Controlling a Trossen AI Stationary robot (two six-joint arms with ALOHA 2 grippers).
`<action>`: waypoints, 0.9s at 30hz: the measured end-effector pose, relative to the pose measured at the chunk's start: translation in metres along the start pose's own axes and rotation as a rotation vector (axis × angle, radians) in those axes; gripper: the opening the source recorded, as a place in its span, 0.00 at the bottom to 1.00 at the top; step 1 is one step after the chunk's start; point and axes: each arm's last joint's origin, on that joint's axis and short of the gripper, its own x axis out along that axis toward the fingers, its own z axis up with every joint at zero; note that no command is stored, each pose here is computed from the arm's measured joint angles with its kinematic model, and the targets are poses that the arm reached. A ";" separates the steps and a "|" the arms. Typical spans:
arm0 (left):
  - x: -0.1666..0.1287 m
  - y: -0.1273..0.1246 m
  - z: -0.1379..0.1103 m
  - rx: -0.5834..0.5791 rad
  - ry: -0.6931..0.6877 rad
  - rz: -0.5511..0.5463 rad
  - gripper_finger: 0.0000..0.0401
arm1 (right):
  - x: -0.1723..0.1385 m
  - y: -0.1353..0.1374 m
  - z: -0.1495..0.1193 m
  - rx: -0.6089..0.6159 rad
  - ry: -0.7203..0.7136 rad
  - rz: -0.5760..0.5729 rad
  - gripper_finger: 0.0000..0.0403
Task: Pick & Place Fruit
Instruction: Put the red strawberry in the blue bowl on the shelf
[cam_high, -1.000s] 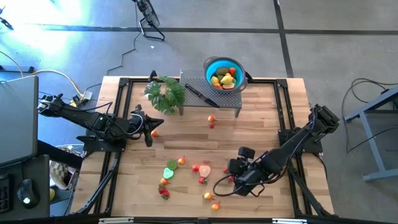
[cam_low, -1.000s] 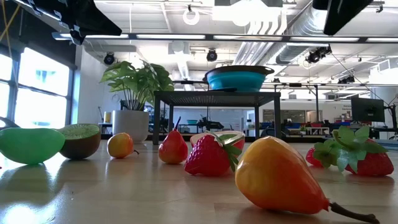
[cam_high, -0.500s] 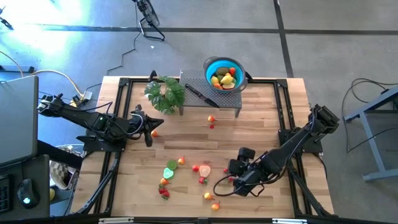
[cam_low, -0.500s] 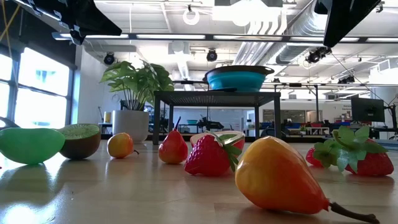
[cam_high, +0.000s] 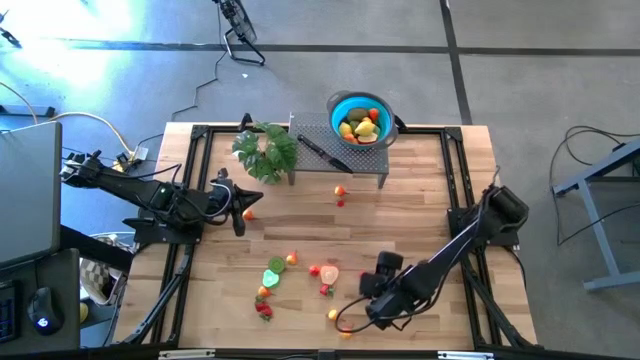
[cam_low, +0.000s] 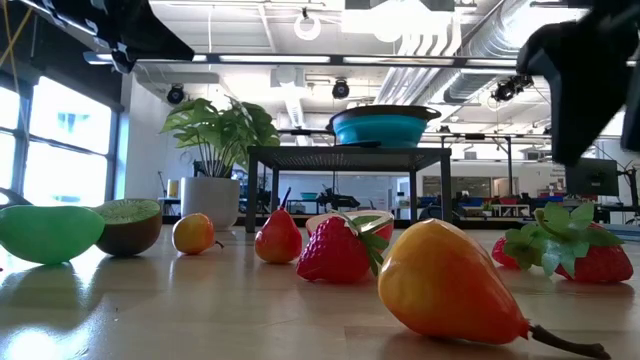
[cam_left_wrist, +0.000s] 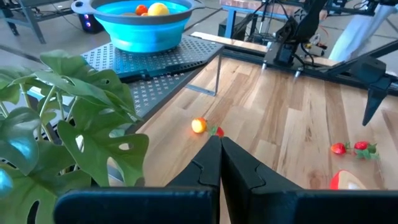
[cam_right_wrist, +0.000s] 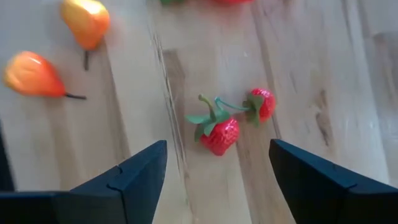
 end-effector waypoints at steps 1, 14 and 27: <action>0.000 0.000 0.000 0.003 0.004 0.001 0.00 | 0.004 0.001 -0.001 -0.004 0.007 -0.009 0.68; 0.000 0.001 -0.002 0.013 0.018 0.006 0.00 | 0.037 0.010 -0.005 -0.058 0.054 -0.031 0.68; 0.000 0.001 -0.002 0.013 0.019 0.006 0.00 | 0.053 0.004 -0.010 -0.022 0.058 0.001 0.63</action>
